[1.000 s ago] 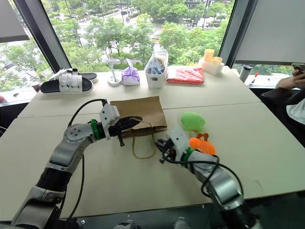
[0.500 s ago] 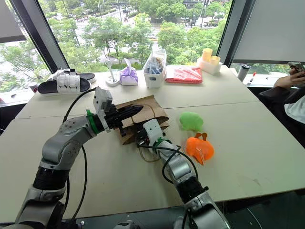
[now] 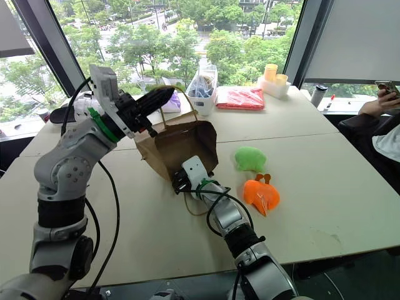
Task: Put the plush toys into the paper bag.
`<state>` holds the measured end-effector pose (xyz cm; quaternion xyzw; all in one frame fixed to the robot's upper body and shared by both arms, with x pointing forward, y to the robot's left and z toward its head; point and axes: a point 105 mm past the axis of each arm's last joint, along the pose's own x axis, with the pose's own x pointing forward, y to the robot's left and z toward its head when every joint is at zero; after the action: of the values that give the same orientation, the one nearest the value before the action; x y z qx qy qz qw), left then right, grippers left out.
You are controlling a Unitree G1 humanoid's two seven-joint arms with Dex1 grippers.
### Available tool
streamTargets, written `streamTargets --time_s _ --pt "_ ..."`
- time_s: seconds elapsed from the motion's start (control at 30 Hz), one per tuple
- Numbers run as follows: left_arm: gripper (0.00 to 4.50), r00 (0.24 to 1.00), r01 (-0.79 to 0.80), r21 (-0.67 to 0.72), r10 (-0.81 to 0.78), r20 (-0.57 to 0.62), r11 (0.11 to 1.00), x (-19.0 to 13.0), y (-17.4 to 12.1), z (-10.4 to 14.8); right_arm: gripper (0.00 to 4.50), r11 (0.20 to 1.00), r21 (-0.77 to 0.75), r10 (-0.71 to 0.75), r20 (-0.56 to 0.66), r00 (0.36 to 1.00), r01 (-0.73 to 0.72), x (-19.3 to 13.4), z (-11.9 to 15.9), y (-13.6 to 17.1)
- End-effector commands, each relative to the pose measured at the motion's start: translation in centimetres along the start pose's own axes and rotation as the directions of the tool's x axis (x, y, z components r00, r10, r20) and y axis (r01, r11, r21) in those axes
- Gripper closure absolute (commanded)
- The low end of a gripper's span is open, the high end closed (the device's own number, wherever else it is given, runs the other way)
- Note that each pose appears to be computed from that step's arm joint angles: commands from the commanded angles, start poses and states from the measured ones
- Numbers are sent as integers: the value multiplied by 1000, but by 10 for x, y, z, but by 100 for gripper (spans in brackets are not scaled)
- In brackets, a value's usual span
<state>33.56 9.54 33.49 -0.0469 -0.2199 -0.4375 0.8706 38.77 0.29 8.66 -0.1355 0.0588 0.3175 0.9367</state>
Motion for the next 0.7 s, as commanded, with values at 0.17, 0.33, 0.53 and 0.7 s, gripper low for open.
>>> streamTargets --time_s 0.17,0.33,0.53,0.7 --pt "450 998 42 -3 -42 37 999 0 -10 10 449 1000 26 12 -72 997 -10 -14 -19 2" --pt "450 997 51 -53 -54 -53 997 -15 -21 -33 449 1000 8 -11 30 1000 10 -37 18 -13" --pt "450 993 55 -96 -65 -99 994 -26 -28 -60 385 999 -44 1 65 998 2 -103 45 -35" --pt "450 994 53 -128 -65 -92 990 -29 -30 -63 179 989 -128 -75 -40 996 70 -165 37 -61"
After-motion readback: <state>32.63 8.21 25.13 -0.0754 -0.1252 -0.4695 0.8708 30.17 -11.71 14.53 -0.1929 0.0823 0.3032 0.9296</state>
